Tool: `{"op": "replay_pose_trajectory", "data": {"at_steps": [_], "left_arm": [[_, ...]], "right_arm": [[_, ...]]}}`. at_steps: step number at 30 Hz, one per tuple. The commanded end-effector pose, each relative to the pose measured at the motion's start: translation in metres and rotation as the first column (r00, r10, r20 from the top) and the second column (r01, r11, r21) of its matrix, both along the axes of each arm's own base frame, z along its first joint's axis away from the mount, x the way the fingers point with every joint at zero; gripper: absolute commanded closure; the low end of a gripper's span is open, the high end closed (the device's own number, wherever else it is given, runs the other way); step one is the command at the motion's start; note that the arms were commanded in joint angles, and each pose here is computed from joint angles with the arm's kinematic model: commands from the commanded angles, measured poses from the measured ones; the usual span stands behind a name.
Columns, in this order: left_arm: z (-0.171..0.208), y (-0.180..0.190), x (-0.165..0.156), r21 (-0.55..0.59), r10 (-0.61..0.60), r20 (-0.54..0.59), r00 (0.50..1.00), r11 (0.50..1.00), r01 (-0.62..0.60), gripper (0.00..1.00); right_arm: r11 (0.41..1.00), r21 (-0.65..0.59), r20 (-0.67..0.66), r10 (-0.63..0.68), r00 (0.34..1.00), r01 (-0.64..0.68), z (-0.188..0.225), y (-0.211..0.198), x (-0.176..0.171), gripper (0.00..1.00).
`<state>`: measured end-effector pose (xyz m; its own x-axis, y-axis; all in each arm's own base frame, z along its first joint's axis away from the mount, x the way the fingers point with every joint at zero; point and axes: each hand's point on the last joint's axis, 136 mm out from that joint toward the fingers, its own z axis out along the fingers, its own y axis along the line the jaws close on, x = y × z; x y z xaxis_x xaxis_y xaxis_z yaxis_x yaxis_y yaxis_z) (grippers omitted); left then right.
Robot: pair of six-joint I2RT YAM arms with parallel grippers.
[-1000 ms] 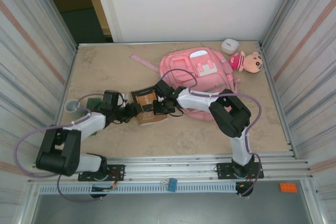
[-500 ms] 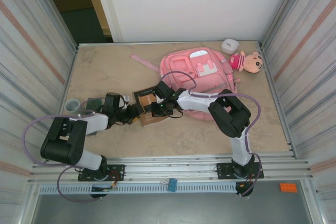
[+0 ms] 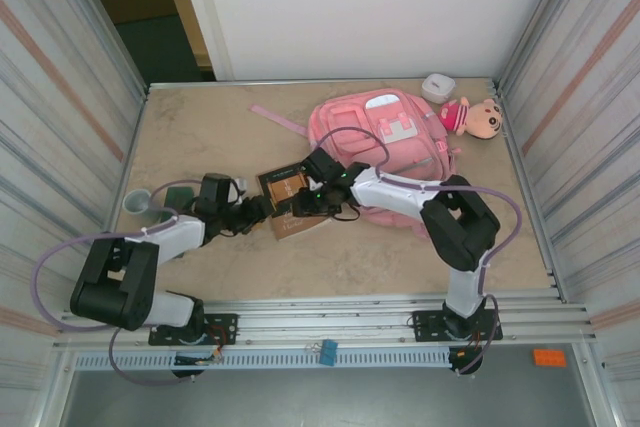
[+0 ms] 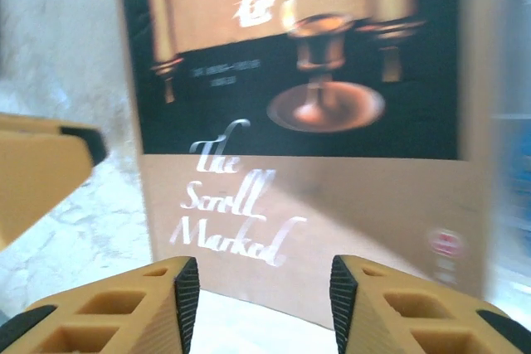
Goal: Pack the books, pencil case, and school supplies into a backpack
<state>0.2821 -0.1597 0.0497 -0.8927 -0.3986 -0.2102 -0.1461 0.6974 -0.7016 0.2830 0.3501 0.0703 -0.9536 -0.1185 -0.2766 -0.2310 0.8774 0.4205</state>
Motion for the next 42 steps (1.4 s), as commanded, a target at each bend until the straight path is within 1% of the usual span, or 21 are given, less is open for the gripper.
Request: {"op": "replay_pose_trajectory", "data": {"at_steps": [1, 7, 9, 13, 18, 21, 24, 27, 29, 31, 34, 36, 39, 42], "left_arm": [[-0.003, 0.011, -0.005, 0.063, 0.004, -0.005, 1.0, 0.998, -0.004, 0.49], [-0.006, 0.009, -0.008, 0.053, -0.004, -0.023, 1.0, 0.999, 0.005, 0.49], [-0.007, 0.007, -0.008, 0.042, -0.007, -0.028, 1.0, 0.999, 0.008, 0.49], [-0.01, 0.003, -0.009, 0.02, -0.016, -0.043, 0.999, 1.0, 0.017, 0.49], [-0.021, 0.001, -0.013, 0.009, -0.022, -0.074, 0.997, 1.0, 0.023, 0.49], [-0.026, -0.002, -0.015, -0.018, -0.029, -0.097, 0.995, 0.999, 0.028, 0.49], [-0.026, -0.01, -0.017, -0.074, -0.042, -0.114, 0.993, 0.997, 0.033, 0.49], [-0.018, -0.022, -0.017, -0.126, -0.076, -0.111, 0.991, 0.99, 0.062, 0.49], [-0.007, -0.029, -0.016, -0.179, -0.09, -0.097, 0.991, 0.981, 0.071, 0.49], [0.008, -0.034, -0.015, -0.226, -0.094, -0.075, 0.993, 0.971, 0.075, 0.49], [0.034, -0.037, -0.015, -0.267, -0.09, -0.02, 0.996, 0.96, 0.082, 0.49], [0.052, -0.034, -0.016, -0.27, -0.079, 0.025, 0.997, 0.959, 0.083, 0.49], [0.065, -0.027, -0.021, -0.245, -0.057, 0.065, 0.996, 0.967, 0.071, 0.48], [0.056, -0.015, -0.025, -0.192, -0.035, 0.06, 0.998, 0.98, 0.046, 0.5]], "right_arm": [[0.99, -0.124, -0.023, -0.076, 0.997, 0.073, -0.008, -0.038, -0.004, 0.51], [0.978, -0.187, -0.064, -0.107, 0.992, 0.094, -0.028, -0.05, -0.003, 0.49], [0.976, -0.197, -0.077, -0.107, 0.991, 0.09, -0.034, -0.049, -0.005, 0.51], [0.973, -0.213, -0.106, -0.109, 0.988, 0.085, -0.049, -0.049, -0.01, 0.62], [0.98, -0.187, -0.142, -0.099, 0.985, 0.072, -0.064, -0.044, -0.016, 0.74], [0.986, -0.153, -0.164, -0.084, 0.983, 0.058, -0.067, -0.036, -0.019, 0.81], [0.996, -0.076, -0.194, -0.065, 0.979, 0.051, -0.066, -0.024, -0.027, 0.84], [0.998, 0.007, -0.227, -0.055, 0.972, 0.058, -0.064, -0.013, -0.034, 0.87], [0.998, 0.032, -0.244, -0.05, 0.969, 0.06, -0.064, -0.009, -0.039, 0.87], [0.996, 0.063, -0.261, -0.041, 0.964, 0.059, -0.063, -0.004, -0.043, 0.88], [0.994, 0.093, -0.282, -0.03, 0.959, 0.059, -0.063, 0.002, -0.048, 0.89], [0.993, 0.104, -0.29, -0.019, 0.957, 0.052, -0.061, 0.006, -0.052, 0.89], [0.992, 0.113, -0.295, -0.013, 0.955, 0.048, -0.058, 0.009, -0.055, 0.9], [0.993, 0.111, -0.289, -0.013, 0.957, 0.047, -0.054, 0.01, -0.057, 0.9]]}}
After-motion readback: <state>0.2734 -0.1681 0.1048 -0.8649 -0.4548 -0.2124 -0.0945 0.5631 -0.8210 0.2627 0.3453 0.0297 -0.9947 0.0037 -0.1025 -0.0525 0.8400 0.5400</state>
